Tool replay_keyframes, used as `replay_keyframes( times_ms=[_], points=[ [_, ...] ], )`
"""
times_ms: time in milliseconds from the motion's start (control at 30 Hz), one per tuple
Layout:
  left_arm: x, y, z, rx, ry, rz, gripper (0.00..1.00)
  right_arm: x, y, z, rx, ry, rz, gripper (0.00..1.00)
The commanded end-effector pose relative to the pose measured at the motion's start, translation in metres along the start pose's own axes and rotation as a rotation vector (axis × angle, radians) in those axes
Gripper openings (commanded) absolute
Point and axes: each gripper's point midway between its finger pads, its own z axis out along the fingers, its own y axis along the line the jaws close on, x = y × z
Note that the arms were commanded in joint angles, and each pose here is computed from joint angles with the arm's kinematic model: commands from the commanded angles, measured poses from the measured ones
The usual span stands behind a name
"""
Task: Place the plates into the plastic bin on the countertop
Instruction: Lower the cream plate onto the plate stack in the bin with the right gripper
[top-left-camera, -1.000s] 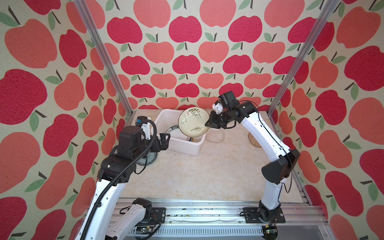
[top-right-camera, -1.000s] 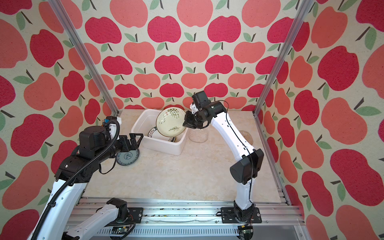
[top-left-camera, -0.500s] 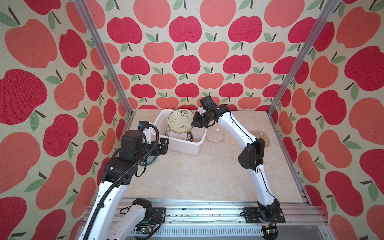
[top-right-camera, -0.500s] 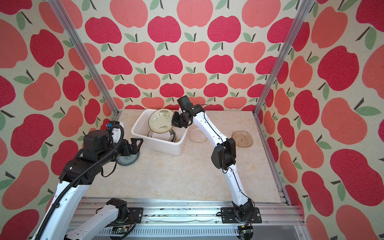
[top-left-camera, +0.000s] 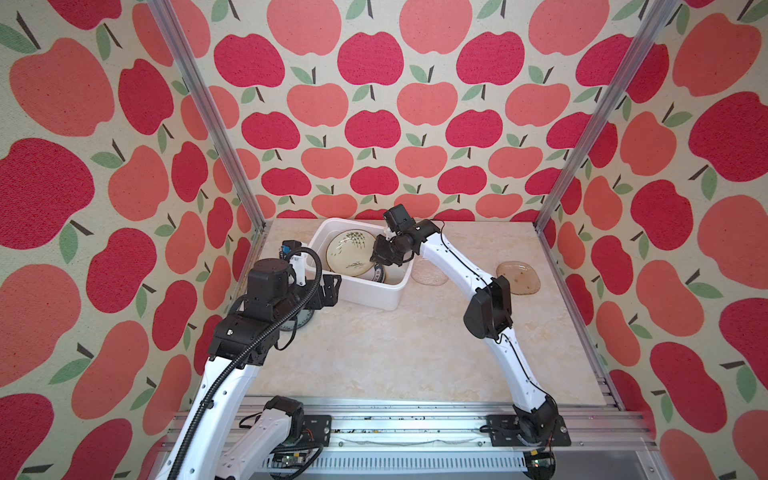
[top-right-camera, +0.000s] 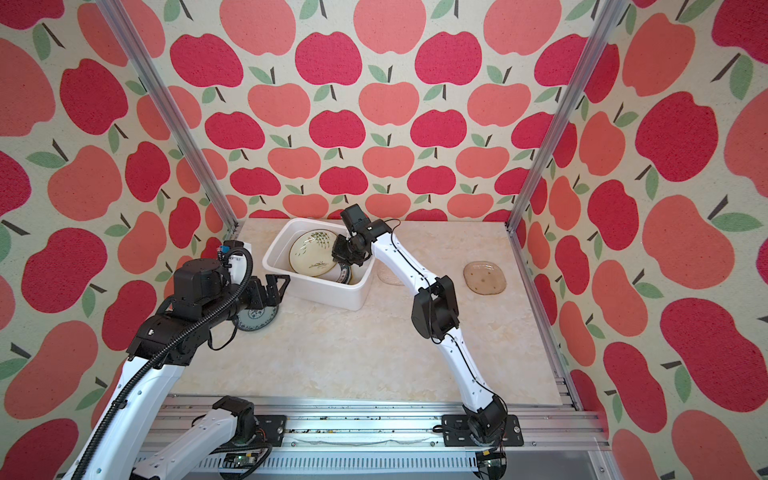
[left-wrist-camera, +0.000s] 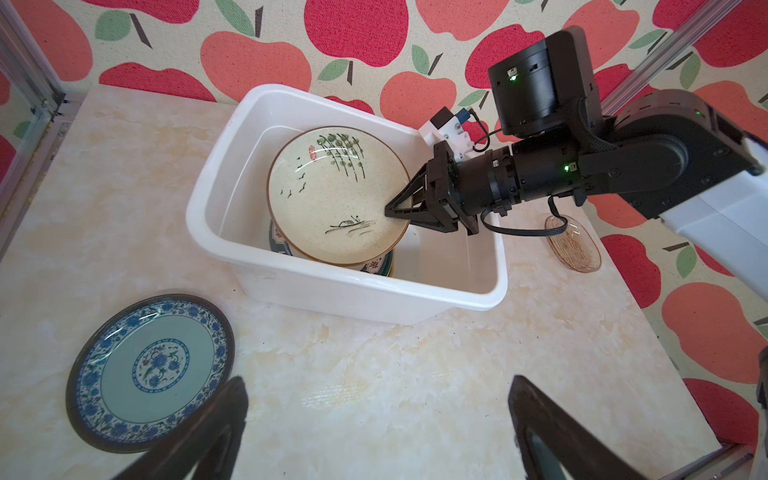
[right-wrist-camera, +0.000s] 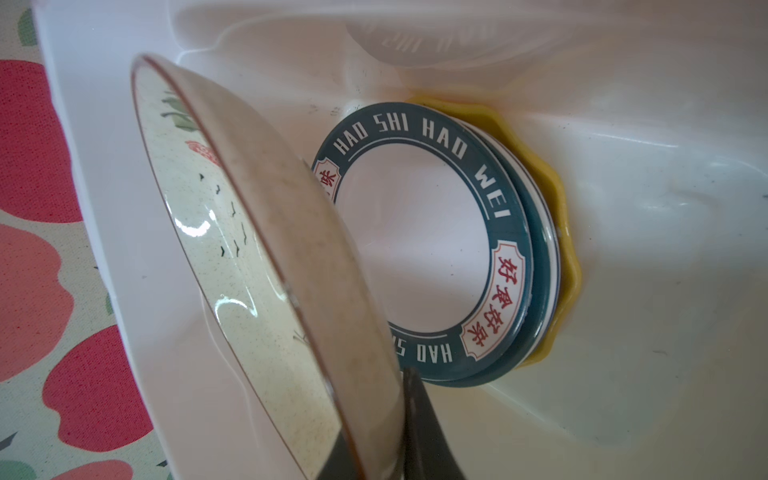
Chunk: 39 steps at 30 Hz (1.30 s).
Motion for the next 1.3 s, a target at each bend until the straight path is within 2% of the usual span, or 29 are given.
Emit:
replay_keyframes(
  times_ms=[0, 200, 833, 1167, 1267],
  points=[
    [-0.003, -0.001, 0.002, 0.011, -0.010, 0.018, 0.99, -0.015, 0.034, -0.006, -0.104, -0.076, -0.021, 0.00],
    [-0.001, 0.000, 0.001, 0.009, -0.012, 0.016, 0.99, -0.016, 0.037, 0.009, -0.118, -0.088, 0.011, 0.00],
    [-0.005, 0.004, -0.002, -0.003, -0.027, 0.030, 0.99, -0.011, 0.009, 0.045, -0.053, -0.064, 0.058, 0.00],
    [-0.009, 0.006, -0.003, -0.010, -0.036, 0.033, 0.99, -0.008, -0.002, 0.053, -0.027, -0.051, 0.070, 0.14],
    [-0.011, 0.007, -0.003, -0.013, -0.041, 0.032, 0.99, -0.009, -0.003, 0.052, -0.025, -0.053, 0.072, 0.22]
  ],
)
